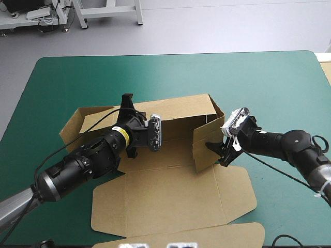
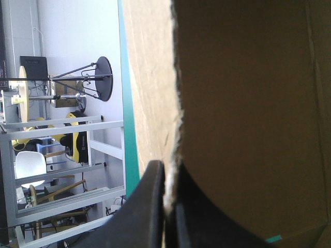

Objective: Fold the box

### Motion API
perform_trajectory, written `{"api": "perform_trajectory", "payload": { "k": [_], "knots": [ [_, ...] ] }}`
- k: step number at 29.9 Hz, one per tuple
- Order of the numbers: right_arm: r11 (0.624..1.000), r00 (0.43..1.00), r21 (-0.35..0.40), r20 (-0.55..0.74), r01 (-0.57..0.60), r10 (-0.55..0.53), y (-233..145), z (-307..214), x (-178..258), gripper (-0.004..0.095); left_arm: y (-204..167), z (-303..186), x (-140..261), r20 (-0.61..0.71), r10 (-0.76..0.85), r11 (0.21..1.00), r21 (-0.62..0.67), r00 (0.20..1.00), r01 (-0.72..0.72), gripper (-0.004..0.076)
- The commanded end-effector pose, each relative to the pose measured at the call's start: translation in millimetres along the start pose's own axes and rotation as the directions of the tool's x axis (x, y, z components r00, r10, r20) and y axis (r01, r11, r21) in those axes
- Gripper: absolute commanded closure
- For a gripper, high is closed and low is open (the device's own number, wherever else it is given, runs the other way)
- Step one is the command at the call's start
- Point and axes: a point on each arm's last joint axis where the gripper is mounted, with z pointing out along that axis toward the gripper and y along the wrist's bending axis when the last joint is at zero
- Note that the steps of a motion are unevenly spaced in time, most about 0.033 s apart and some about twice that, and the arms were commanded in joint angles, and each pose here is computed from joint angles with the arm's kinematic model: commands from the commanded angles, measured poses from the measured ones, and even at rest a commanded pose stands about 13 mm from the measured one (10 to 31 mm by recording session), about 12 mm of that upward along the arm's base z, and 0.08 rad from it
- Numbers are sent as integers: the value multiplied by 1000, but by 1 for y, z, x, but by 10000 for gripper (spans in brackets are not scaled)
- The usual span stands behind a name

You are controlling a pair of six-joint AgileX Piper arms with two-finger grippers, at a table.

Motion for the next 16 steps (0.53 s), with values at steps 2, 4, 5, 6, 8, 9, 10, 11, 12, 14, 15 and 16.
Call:
{"api": "perform_trajectory", "payload": {
  "k": [2, 4, 5, 6, 8, 9, 10, 11, 12, 14, 15, 16],
  "knots": [
    [1000, 998, 7, 57, 2, -3, 2, 2, -13, 215, 20, -14, -10, 82, -39, 996, -73, 996, 45, 733],
    [999, 998, 44, 68, -11, 8, 1, 3, -16, 215, 20, -14, -10, 84, -50, 996, -66, 995, 56, 733],
    [998, 997, 62, 77, -24, 20, 0, 4, -17, 215, 20, -14, -10, 86, -55, 996, -64, 995, 60, 733],
    [997, 995, 67, 91, -45, 39, -1, 4, -18, 215, 19, -14, -10, 89, -66, 996, -57, 994, 72, 733],
    [995, 991, 63, 114, -82, 75, -1, 4, -20, 215, 18, -14, -11, 98, -87, 995, -46, 991, 92, 733],
    [994, 990, 62, 120, -89, 81, -1, 4, -20, 217, 18, -14, -12, 104, -92, 994, -42, 990, 96, 733],
    [994, 990, 63, 120, -87, 79, -1, 4, -20, 225, 17, -15, -14, 113, -88, 995, -41, 990, 93, 733],
    [994, 990, 61, 120, -87, 79, -1, 4, -20, 233, 16, -16, -17, 122, -80, 996, -39, 989, 86, 733],
    [994, 989, 56, 121, -90, 83, -1, 4, -20, 248, 14, -17, -21, 133, -63, 997, -37, 989, 68, 733],
    [994, 988, 45, 125, -96, 90, 0, 4, -21, 294, 11, -20, -28, 158, -20, 999, -27, 987, 24, 733],
    [994, 987, 42, 130, -101, 95, 0, 4, -21, 328, 8, -22, -32, 173, -4, 1000, -21, 985, 8, 733],
    [994, 987, 42, 130, -101, 95, 0, 4, -21, 368, 7, -23, -35, 183, 7, 1000, -16, 983, -4, 733]
  ]
}}
